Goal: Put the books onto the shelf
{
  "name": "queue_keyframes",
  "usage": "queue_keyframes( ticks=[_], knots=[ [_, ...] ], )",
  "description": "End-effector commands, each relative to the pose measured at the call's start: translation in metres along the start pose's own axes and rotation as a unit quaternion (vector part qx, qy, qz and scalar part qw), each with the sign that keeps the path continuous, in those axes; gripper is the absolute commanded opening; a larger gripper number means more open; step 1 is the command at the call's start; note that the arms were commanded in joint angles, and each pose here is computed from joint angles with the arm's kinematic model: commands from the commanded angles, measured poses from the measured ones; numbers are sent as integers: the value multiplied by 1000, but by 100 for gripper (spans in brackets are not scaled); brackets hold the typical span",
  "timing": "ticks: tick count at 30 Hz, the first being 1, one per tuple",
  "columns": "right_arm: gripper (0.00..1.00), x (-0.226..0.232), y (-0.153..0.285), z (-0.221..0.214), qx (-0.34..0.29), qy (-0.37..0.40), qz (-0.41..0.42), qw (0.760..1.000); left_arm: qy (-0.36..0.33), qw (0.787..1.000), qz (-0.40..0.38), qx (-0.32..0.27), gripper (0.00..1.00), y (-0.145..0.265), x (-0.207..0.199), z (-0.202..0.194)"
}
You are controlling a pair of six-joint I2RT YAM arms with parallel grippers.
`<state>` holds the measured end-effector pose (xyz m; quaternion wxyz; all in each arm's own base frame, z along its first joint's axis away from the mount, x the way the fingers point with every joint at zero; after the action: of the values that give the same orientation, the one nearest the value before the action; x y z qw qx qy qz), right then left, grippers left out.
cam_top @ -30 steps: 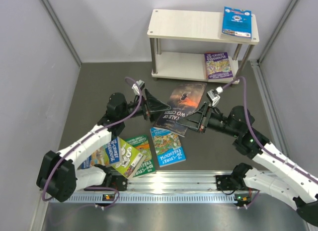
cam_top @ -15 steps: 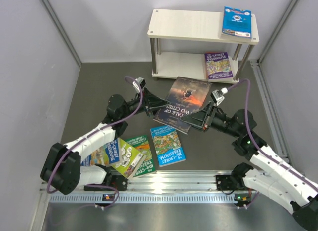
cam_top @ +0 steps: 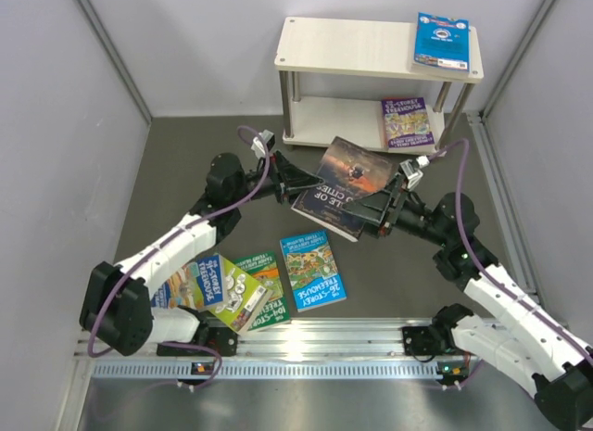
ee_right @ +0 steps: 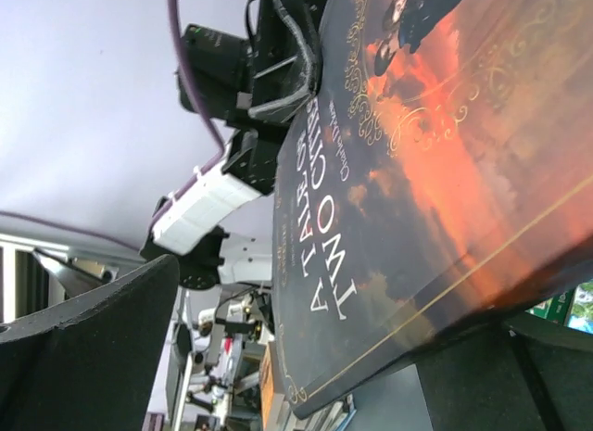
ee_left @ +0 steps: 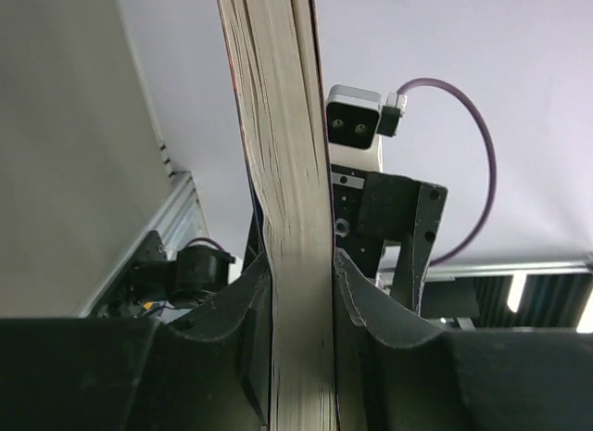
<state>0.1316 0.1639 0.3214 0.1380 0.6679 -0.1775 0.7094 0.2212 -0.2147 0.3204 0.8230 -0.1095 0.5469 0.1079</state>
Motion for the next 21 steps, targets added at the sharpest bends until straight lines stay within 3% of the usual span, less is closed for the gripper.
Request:
queue_keyframes(
  ticks=[1, 5, 9, 15, 21],
  knots=[
    [100, 31, -2, 6, -11, 41, 49, 998, -70, 996, 28, -54, 0, -5, -27, 21],
    [100, 33, -1, 8, -37, 5, 57, 998, -83, 988, 29, -126, 0, -10, -49, 40],
    [100, 38, 6, 12, -112, -55, 81, 989, -90, 978, 69, -175, 0, -11, -67, 57],
    [100, 69, 6, 26, -196, -46, 117, 973, -112, 973, 89, -183, 0, -11, -81, 62],
    [100, 83, -16, 45, -221, -37, 102, 969, -117, 972, 102, -176, 0, -14, -83, 52]
  ],
)
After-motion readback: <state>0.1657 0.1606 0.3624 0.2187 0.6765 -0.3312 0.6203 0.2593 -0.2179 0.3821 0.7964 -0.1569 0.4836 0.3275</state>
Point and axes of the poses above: each gripper's point midway between its finger pads, its own y axis back along the fingers, its own x axis along the line the jaws close on, z = x × y, the point moved 10 cm from there along y, back along the fingers, and after that the axes turned 15 degrees about -y, right-handed, at the moved point
